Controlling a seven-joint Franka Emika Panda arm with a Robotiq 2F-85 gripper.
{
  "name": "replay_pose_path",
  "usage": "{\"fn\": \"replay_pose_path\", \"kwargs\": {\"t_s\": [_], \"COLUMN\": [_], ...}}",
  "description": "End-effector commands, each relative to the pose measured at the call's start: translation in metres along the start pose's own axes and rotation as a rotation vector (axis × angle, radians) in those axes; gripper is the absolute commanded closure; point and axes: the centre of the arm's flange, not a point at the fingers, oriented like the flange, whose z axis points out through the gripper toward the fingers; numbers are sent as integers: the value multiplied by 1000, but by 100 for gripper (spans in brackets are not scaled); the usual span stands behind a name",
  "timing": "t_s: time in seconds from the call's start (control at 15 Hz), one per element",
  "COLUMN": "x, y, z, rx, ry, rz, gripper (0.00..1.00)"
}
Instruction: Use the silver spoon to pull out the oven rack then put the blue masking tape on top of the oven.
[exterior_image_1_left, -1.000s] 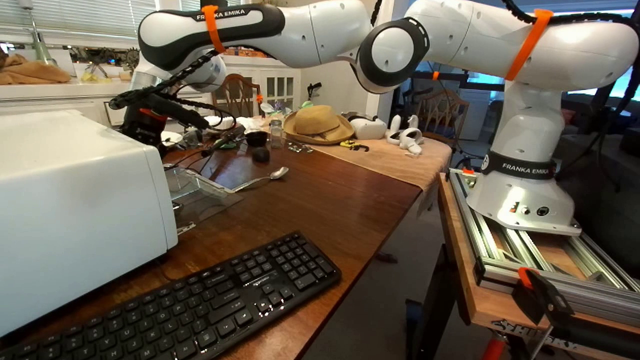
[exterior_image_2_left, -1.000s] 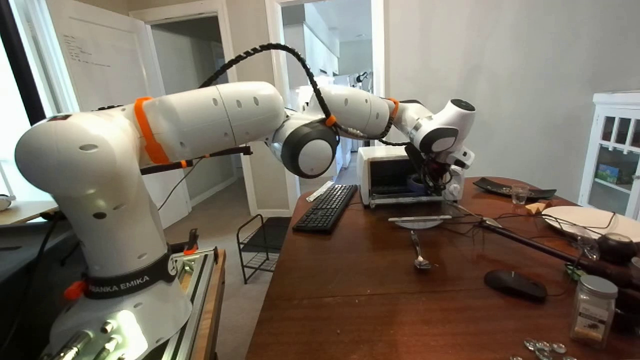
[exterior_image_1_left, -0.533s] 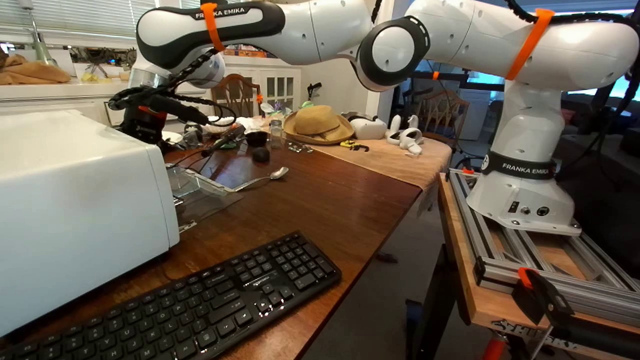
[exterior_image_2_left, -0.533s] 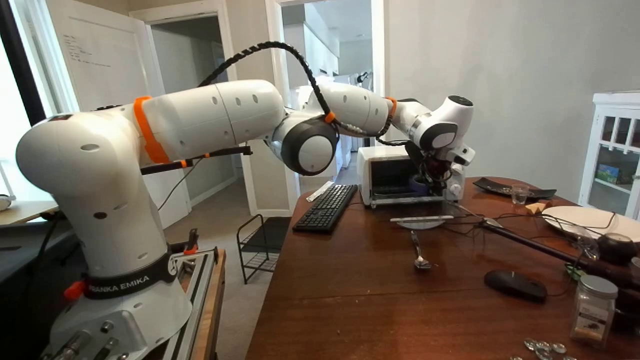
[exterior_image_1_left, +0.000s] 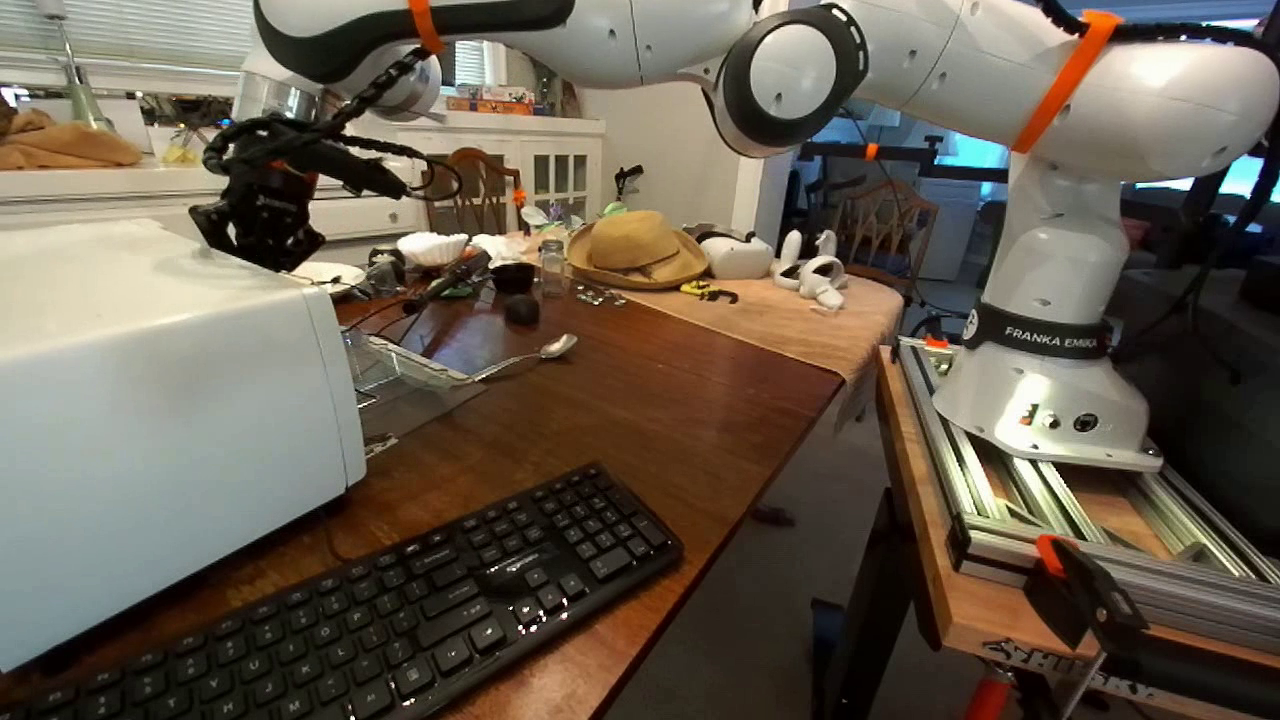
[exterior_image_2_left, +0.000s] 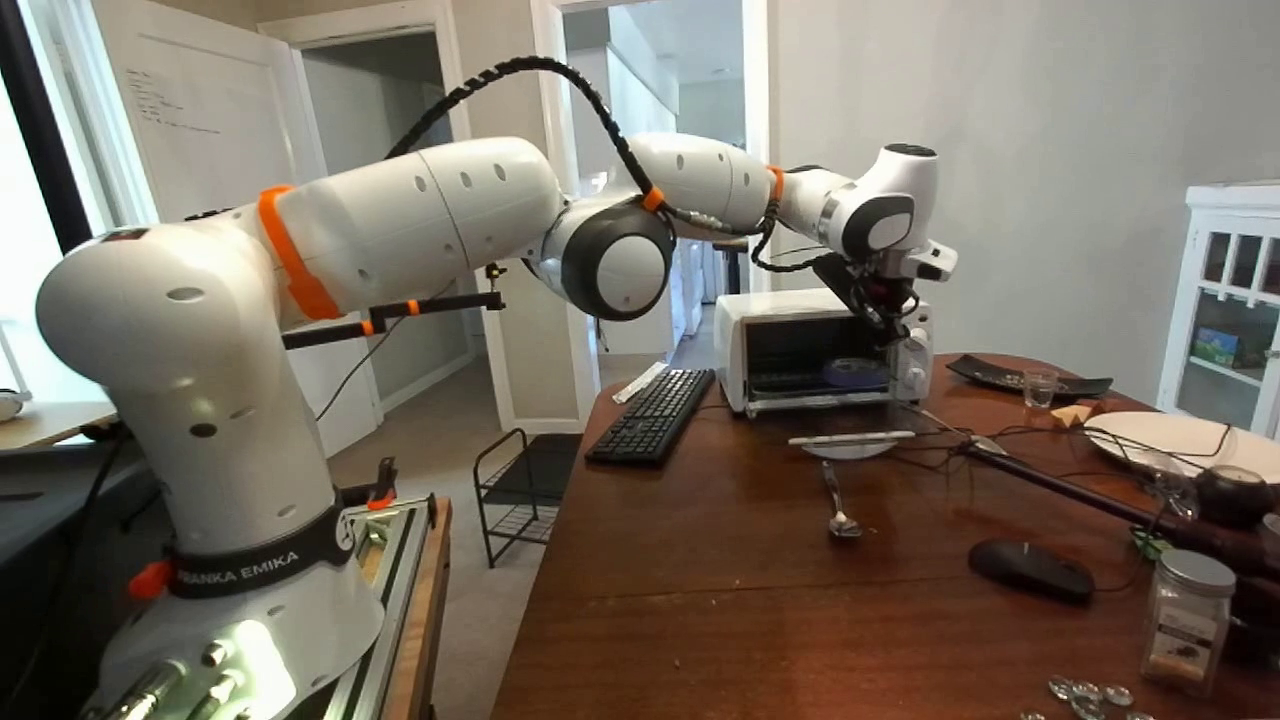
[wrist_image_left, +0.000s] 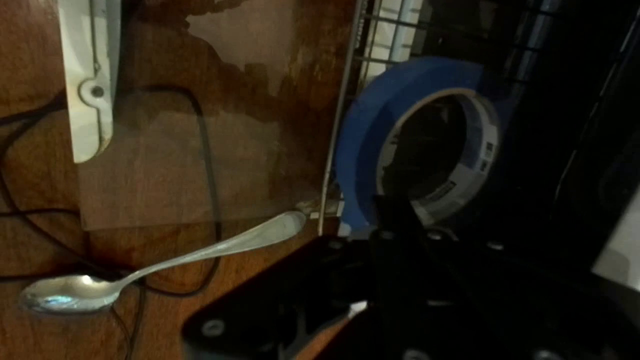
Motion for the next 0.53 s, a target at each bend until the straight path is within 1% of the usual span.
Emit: {"fn": "replay_pose_path", "kwargs": {"t_s": [0.0, 0.2, 0.4, 0.47], "x": [-56, -57, -64, -65], "y": [5, 1, 4, 7], "z": [-31, -36, -34, -31], "rx": [-43, -47, -66, -72], "ry": [8, 6, -12, -24], "rz": [-33, -41, -22, -15], "gripper": [100, 100, 100, 95]}}
